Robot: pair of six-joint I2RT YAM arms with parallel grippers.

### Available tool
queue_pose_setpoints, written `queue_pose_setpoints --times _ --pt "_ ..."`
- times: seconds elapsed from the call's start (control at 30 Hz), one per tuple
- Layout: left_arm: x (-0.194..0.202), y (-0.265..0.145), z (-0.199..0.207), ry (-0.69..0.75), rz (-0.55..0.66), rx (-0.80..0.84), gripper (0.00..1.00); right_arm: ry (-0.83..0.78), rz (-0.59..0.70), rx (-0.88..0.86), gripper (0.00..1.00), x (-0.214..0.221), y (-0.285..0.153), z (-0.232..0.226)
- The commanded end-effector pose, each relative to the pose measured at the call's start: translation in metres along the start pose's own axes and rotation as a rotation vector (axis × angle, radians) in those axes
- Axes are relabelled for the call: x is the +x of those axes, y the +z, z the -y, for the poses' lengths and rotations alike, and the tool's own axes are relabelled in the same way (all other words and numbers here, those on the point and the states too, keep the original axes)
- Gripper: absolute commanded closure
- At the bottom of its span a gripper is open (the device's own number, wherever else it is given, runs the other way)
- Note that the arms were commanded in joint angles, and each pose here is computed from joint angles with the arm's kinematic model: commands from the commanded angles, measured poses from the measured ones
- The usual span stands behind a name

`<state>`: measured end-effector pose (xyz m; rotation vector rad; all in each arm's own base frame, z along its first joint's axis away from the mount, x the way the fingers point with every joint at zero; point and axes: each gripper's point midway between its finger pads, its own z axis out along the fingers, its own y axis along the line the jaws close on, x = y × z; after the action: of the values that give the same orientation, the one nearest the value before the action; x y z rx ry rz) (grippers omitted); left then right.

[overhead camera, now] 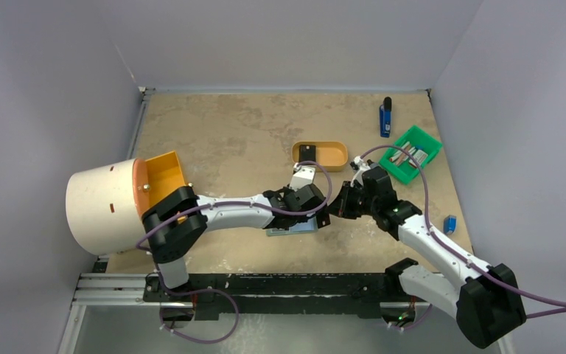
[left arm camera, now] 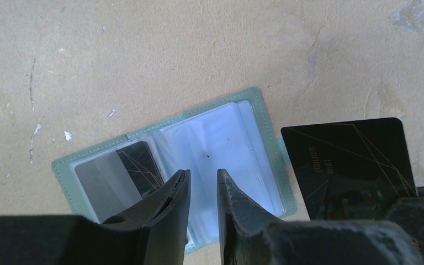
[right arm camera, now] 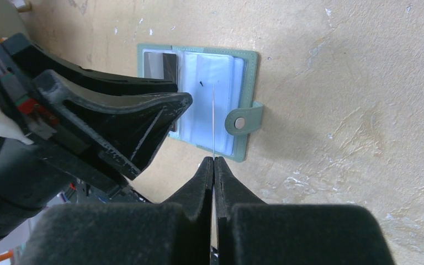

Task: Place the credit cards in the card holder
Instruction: Turn over the card slot in the card holder.

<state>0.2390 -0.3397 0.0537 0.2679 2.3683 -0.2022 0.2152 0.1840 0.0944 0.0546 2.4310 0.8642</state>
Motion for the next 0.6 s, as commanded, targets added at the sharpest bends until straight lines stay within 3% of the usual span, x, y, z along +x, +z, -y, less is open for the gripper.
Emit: queue_pose_setpoints --times 0.0,0.27,0.57 --pt "-0.01 0.004 0.013 0.002 0.013 0.023 0.77 -0.01 0.039 -0.019 1.0 -0.014 -0.004 -0.011" --pt "-0.002 0.013 0.013 0.022 -0.011 0.006 0.79 -0.01 0.036 -0.019 1.0 -0.014 -0.004 -0.011" --pt "0.002 0.016 0.005 0.026 -0.013 -0.031 0.95 -0.01 0.035 -0.023 1.0 -0.013 -0.004 -0.011"
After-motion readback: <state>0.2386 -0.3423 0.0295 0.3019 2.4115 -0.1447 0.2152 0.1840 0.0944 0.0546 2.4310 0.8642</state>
